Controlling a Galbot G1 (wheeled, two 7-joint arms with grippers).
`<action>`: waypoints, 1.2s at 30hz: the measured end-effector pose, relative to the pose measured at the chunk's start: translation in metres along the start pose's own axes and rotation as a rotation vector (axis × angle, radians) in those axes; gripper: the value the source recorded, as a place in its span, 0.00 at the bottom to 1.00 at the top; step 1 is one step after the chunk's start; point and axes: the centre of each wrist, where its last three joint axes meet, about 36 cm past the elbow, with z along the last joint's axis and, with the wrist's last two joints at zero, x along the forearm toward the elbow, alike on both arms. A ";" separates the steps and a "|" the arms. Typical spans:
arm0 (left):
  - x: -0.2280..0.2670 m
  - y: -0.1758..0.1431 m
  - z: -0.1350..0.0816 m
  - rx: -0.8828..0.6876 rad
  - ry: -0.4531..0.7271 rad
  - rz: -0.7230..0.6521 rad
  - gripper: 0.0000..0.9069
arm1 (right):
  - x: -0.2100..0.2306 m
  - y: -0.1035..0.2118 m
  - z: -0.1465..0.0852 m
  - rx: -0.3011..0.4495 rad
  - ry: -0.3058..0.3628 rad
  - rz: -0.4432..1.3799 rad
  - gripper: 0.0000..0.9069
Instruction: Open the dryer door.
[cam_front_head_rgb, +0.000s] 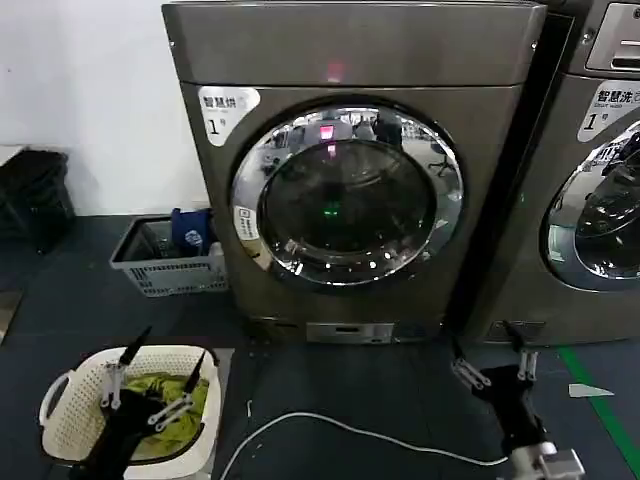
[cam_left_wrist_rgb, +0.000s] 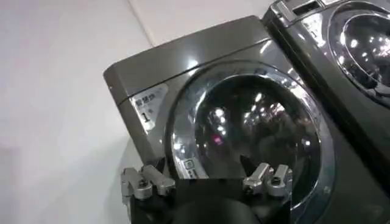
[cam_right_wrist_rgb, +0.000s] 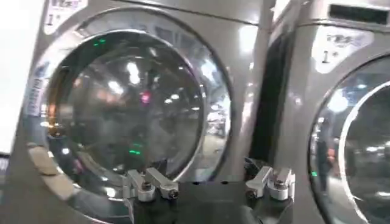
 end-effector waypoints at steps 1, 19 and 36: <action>0.001 0.000 0.000 -0.001 0.002 0.001 1.00 | -0.005 -0.001 0.000 0.004 -0.007 -0.013 1.00; 0.010 -0.007 -0.006 0.001 0.025 0.015 1.00 | -0.078 -0.002 -0.001 0.034 -0.093 -0.282 1.00; 0.016 -0.012 -0.007 -0.003 0.052 0.016 1.00 | -0.155 0.019 -0.012 0.050 -0.186 -0.429 1.00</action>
